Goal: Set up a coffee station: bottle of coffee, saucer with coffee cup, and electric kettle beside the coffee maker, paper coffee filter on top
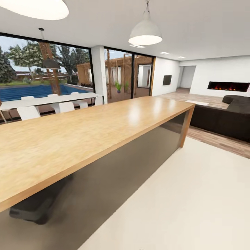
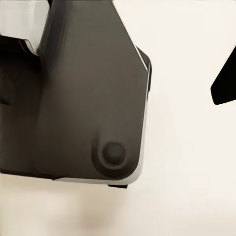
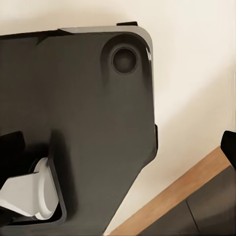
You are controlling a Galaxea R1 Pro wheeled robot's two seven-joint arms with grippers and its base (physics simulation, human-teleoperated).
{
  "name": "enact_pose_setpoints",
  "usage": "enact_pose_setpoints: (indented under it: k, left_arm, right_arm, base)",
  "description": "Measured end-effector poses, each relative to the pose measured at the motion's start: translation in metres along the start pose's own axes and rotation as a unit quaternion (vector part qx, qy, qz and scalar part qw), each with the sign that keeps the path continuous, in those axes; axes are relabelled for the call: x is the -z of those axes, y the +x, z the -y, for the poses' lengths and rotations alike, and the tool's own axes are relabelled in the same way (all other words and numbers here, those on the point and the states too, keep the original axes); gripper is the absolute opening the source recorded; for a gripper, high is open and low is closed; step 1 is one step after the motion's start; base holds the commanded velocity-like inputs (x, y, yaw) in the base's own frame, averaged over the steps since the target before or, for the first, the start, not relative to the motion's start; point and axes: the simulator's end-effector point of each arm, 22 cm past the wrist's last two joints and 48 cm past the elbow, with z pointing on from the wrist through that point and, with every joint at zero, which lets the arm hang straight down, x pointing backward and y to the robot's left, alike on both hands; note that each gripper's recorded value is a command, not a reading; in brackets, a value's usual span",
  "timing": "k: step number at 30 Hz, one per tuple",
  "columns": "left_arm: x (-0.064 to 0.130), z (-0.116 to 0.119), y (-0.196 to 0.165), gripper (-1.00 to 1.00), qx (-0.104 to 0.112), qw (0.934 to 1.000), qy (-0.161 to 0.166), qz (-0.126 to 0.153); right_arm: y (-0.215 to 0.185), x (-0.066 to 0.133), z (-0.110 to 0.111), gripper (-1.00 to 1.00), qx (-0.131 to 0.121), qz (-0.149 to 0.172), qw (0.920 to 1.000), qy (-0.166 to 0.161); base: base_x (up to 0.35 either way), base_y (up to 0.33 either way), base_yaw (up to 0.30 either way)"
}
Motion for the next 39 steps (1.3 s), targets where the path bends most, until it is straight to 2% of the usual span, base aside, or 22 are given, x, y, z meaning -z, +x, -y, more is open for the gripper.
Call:
enact_pose_setpoints:
  k: [26, 39]
  left_arm:
    - [0.021, -0.002, 0.015, 1.0, 0.0, 0.9999, -0.001, -0.011]
    - [0.022, -0.003, 0.019, 1.0, -0.001, 0.9999, -0.002, -0.016]
  right_arm:
    - [0.018, 0.019, 0.0, 1.0, 0.0, -0.011, 0.9999, 0.0]
    - [0.022, 0.019, 0.0, 1.0, 0.0, -0.016, 0.9999, 0.0]
  base:
    - [0.0, 0.0, -0.266]
    - [0.0, 0.0, -0.266]
